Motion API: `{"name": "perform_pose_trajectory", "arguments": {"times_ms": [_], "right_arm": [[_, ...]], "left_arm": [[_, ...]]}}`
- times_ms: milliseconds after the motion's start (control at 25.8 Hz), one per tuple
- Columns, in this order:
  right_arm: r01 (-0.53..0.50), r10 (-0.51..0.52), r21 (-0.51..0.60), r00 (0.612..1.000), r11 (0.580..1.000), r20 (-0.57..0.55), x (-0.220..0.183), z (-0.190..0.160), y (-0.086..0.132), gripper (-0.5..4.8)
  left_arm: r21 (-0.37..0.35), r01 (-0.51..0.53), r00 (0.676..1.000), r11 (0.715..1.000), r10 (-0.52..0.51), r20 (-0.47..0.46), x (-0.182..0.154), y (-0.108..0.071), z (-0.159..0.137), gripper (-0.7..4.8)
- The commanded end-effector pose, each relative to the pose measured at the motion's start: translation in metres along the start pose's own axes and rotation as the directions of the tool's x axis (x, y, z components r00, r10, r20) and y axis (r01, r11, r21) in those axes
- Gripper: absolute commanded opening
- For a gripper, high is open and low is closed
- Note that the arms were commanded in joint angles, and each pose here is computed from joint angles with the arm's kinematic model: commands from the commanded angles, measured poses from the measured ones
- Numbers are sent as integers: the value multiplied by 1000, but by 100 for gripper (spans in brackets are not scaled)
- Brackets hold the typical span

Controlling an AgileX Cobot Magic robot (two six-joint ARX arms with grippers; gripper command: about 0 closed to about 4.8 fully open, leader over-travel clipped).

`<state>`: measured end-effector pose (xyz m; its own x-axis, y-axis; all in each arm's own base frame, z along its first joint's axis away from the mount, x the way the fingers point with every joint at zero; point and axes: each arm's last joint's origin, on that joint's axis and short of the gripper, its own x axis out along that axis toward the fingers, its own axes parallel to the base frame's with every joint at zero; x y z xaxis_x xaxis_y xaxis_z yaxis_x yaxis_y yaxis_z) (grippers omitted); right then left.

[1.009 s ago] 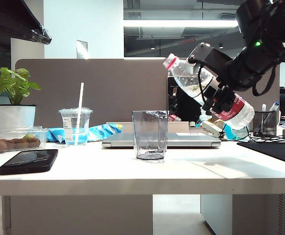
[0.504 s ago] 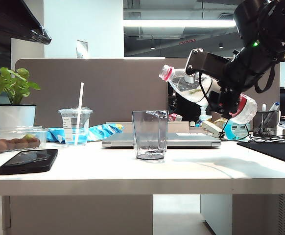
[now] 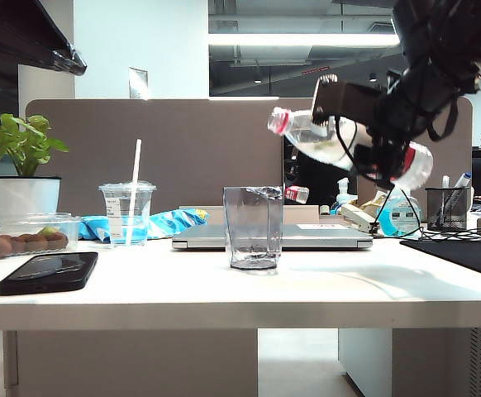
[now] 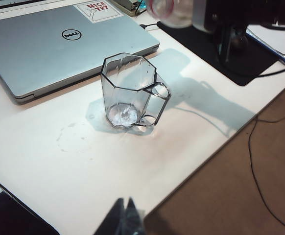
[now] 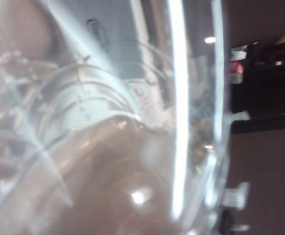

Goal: Pick up the mineral water bottle on the table and pour water into the mug until it's half full.

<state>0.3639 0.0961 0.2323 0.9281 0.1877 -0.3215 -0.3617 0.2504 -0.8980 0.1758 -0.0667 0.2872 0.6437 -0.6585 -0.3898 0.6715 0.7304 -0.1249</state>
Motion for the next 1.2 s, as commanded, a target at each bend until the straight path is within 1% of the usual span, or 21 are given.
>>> {"name": "perform_pose_trajectory", "arguments": {"times_ms": [39, 233, 388, 582, 776, 892, 970, 1203], "right_arm": [[103, -102, -51, 994, 993, 35, -3, 7, -20, 242], [105, -102, -109, 994, 988, 34, -1, 8, -21, 242], [109, -111, -123, 994, 986, -14, 7, 7, -21, 243], [84, -88, -205, 996, 975, -10, 12, 9, -13, 243], [90, -94, -223, 996, 971, -6, 12, 10, -13, 243], [88, -95, -295, 996, 951, -7, 12, 10, -13, 243], [88, -95, -317, 996, 944, -7, 12, 10, -13, 243], [87, -95, -317, 995, 944, -10, 12, 10, -13, 243]], "left_arm": [[10, -1, 1000, 1000, 1, 13, -1, 0, 2, -2], [7, -1, 1000, 1000, 1, 7, -1, 0, 2, -2], [0, 1, 1000, 1000, -1, -8, -1, -1, 0, -2], [-4, -2, 1000, 1000, 2, -16, -1, 0, -1, -2], [-3, -3, 1000, 1000, 3, -14, -1, 0, -1, -2], [-2, -3, 1000, 1000, 3, -13, -1, 0, -1, -2], [-2, -9, 1000, 1000, 9, -13, -1, 0, -1, -2], [-3, -10, 1000, 1000, 10, -14, -1, 0, -1, -2]]}}
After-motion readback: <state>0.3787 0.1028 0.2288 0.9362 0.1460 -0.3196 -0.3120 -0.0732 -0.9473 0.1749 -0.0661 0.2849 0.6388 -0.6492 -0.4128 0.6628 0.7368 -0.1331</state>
